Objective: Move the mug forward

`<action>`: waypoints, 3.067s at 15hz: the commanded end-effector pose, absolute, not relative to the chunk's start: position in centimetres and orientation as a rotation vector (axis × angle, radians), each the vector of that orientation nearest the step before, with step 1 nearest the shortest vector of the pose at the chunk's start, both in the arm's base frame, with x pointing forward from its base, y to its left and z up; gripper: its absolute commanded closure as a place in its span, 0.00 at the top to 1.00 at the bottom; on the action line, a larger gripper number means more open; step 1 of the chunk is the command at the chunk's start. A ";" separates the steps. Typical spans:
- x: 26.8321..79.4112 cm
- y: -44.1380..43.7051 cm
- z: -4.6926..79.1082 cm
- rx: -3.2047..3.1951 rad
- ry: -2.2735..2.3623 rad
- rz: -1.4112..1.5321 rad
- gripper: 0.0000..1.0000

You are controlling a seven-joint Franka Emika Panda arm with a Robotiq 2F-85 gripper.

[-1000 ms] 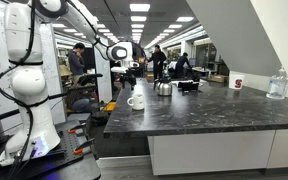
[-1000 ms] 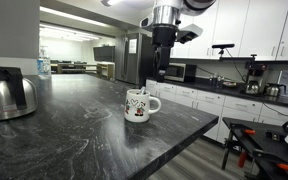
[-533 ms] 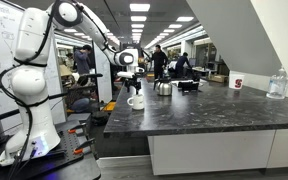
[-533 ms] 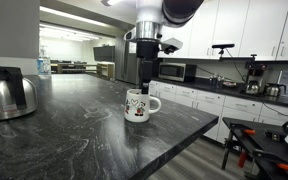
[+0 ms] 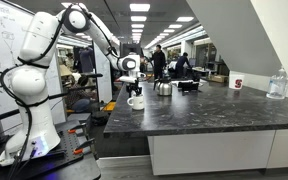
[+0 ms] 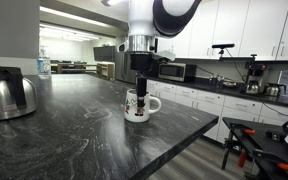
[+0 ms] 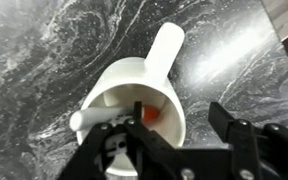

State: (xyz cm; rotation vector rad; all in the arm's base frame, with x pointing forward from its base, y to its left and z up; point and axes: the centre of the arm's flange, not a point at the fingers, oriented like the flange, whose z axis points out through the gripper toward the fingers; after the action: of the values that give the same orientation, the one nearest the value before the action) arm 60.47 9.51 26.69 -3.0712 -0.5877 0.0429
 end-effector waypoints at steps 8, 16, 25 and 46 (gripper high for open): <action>60.5 9.8 26.9 -3.120 -0.695 0.044 0.00; 62.0 4.1 30.1 -3.159 -0.528 -0.006 0.02; 69.4 -3.9 35.2 -3.119 -0.272 -0.071 0.02; 74.6 -6.5 28.7 -3.087 -0.199 0.031 0.48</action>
State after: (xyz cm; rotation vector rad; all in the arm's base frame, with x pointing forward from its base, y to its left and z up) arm 74.28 -6.61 27.44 -3.1064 -0.2069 0.0095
